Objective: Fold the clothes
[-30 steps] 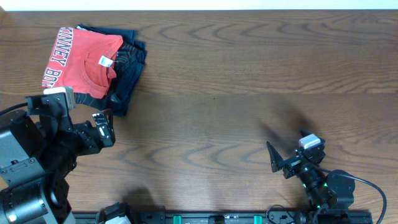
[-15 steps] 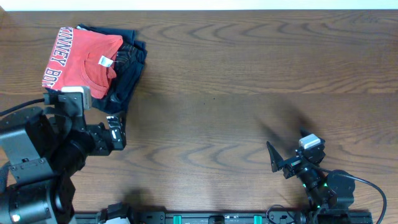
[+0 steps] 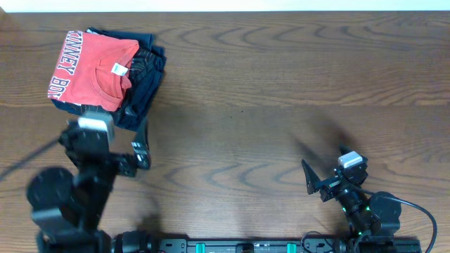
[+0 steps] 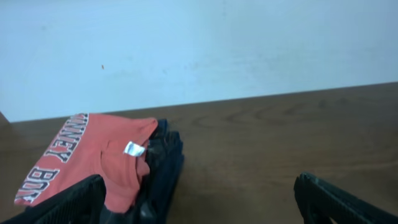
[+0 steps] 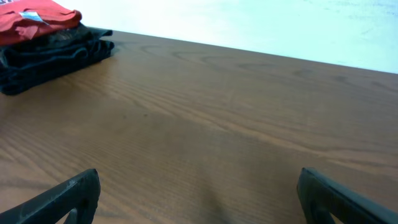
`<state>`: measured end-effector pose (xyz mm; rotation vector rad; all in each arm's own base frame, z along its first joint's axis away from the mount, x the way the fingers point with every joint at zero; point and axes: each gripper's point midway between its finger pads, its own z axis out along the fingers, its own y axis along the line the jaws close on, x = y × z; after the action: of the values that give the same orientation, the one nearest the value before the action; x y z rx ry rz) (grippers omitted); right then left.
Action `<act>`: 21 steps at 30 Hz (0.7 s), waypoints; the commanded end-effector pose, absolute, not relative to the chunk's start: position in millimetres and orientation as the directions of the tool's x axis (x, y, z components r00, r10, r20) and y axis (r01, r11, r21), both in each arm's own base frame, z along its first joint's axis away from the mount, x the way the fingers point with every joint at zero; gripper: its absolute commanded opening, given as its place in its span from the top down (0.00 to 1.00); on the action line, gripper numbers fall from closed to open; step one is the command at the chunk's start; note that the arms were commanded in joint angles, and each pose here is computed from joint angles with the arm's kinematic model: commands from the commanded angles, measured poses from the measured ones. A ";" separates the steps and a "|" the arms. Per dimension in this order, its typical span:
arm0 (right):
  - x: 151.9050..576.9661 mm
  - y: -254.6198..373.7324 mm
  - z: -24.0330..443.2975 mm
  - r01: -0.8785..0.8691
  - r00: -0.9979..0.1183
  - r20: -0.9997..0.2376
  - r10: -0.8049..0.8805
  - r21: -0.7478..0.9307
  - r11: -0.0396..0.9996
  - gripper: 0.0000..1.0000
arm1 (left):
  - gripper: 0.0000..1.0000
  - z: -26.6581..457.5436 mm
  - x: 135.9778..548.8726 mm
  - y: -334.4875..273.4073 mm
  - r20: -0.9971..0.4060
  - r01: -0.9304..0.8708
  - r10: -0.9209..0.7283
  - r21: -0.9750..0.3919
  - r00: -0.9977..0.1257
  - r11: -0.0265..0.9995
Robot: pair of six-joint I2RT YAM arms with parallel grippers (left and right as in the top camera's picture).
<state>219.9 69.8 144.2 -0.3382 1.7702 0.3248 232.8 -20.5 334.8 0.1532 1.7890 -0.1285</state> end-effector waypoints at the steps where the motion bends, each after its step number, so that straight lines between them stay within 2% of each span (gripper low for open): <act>1: 219.5 70.9 144.0 -0.396 -0.218 -0.975 -0.040 0.051 0.917 0.01 | 0.02 308.2 222.3 -19.8 -0.981 0.161 0.045 0.014 -0.191 0.987; 11: 219.5 70.9 143.8 -0.396 -0.218 -0.975 -0.040 0.051 0.917 0.01 | 0.02 241.2 211.7 -23.9 -0.991 0.172 0.051 0.029 -0.124 0.985; 21: 219.4 70.9 143.9 -0.396 -0.218 -0.975 -0.040 0.051 0.917 0.01 | 0.02 192.2 231.2 -31.7 -0.997 0.203 0.052 0.039 -0.060 0.978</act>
<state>220.2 69.3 144.0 -0.3333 1.7713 0.3242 227.0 -29.9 202.5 0.2006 1.6361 -0.1212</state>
